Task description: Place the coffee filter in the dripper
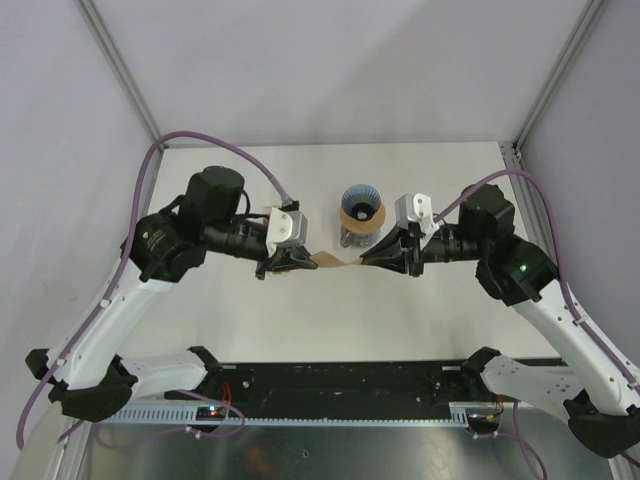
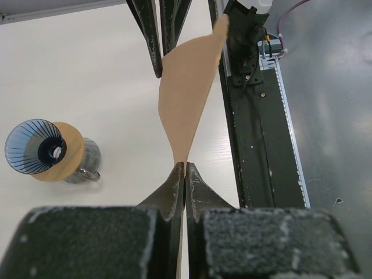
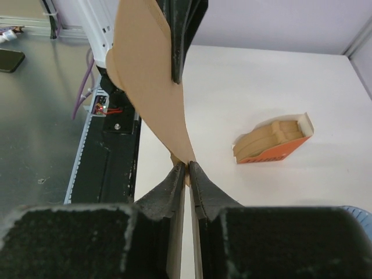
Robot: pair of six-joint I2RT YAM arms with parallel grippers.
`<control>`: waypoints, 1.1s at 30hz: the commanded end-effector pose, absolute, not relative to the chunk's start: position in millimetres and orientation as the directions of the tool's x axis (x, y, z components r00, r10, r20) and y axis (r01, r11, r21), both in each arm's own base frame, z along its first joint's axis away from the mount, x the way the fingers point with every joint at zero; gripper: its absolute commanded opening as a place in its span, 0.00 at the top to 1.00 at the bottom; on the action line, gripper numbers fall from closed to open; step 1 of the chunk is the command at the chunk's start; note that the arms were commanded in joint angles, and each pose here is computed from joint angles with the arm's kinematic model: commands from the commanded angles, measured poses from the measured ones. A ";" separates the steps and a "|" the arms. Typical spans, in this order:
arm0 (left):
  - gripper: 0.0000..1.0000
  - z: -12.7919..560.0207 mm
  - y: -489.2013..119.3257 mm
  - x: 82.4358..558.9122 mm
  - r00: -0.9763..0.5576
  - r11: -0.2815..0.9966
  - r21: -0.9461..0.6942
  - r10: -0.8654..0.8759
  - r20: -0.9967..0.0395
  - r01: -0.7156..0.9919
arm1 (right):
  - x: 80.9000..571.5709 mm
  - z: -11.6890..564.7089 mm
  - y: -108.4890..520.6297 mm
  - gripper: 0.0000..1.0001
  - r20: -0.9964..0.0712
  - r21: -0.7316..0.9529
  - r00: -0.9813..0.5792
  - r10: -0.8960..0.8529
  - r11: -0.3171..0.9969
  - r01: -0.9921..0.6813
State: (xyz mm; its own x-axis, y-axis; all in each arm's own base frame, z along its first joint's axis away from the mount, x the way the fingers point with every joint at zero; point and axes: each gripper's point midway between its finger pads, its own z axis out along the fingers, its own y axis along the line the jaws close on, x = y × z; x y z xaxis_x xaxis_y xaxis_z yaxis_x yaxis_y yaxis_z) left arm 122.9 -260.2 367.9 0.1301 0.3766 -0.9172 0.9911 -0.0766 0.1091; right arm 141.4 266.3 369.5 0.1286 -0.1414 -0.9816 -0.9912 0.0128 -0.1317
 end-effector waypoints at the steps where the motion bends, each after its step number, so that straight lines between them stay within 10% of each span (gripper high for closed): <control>1: 1.00 383.5 -261.1 115.5 0.181 -0.110 0.153 0.335 -0.925 0.982 | 129.8 399.1 267.1 0.89 -0.981 -0.184 0.185 -0.062 -0.027 -0.983; 13: 0.99 382.9 -259.3 139.5 0.143 0.019 0.162 0.386 -0.912 0.987 | 134.2 388.5 263.6 1.00 -0.981 -0.166 0.165 -0.104 -0.003 -0.986; 33: 0.13 393.4 -201.0 271.4 -0.117 0.740 0.241 0.396 -0.911 0.628 | 268.3 396.7 255.1 1.00 -0.988 0.154 -0.111 0.108 0.757 -0.635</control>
